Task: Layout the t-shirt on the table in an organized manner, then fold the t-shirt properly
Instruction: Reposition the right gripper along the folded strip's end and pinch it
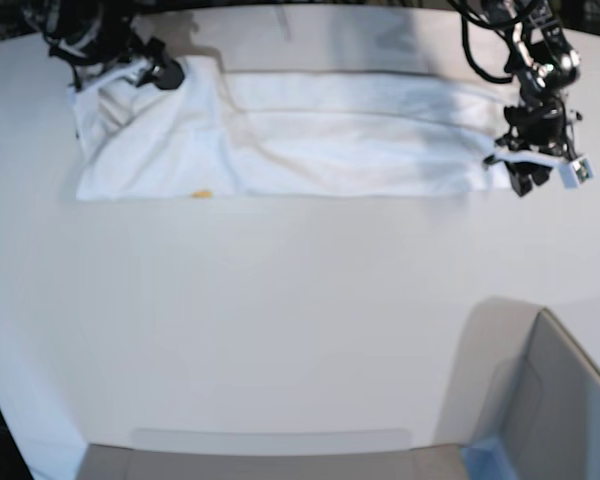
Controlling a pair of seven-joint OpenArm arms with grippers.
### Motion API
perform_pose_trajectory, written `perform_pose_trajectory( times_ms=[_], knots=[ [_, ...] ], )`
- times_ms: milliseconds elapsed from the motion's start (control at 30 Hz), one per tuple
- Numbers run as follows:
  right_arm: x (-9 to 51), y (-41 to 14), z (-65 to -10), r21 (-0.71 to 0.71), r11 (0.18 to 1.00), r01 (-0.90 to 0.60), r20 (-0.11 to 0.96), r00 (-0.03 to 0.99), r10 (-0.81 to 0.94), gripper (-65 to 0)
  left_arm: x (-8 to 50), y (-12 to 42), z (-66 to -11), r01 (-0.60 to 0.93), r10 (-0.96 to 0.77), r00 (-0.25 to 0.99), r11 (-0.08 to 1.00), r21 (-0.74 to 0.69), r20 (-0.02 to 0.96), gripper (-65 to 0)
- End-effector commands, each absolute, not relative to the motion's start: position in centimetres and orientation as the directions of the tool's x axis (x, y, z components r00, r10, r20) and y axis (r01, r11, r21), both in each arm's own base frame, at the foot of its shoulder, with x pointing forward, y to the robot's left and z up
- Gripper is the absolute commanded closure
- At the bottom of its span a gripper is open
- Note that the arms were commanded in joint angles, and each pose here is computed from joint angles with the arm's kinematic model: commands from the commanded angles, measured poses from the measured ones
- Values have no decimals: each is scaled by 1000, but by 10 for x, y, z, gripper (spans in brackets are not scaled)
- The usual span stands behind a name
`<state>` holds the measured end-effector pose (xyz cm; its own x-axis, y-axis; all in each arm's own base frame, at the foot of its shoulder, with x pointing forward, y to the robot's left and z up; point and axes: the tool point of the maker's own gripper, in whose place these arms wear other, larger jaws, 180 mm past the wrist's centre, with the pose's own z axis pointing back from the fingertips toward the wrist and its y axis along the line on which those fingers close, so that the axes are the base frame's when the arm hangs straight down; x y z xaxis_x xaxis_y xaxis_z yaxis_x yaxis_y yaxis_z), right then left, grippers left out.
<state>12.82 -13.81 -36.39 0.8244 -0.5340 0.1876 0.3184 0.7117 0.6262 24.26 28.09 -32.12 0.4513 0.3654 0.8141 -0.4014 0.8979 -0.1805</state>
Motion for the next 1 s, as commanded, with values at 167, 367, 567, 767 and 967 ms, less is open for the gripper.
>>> perform_pose_trajectory(
  times_ms=[167, 367, 567, 767, 967],
  knots=[
    [113, -96, -362, 673, 704, 226, 128, 902, -412, -276, 248, 284, -311, -391, 344, 422, 904, -173, 839, -219],
    [96, -58, -362, 715, 680, 161, 75, 950, -303, -275, 247, 284, -310, -394, 345, 421, 903, -173, 839, -219],
    [128, -74, -353, 703, 701, 122, 172, 927, -334, -275, 247, 284, -311, -395, 346, 422, 902, -174, 838, -219],
    [181, -129, -332, 653, 746, 127, 339, 832, -438, -275, 247, 283, -311, -393, 346, 423, 903, -174, 838, -219],
    [201, -182, -315, 604, 773, 194, 435, 733, -523, -275, 247, 283, -311, -394, 347, 423, 902, -175, 837, -219]
  ],
)
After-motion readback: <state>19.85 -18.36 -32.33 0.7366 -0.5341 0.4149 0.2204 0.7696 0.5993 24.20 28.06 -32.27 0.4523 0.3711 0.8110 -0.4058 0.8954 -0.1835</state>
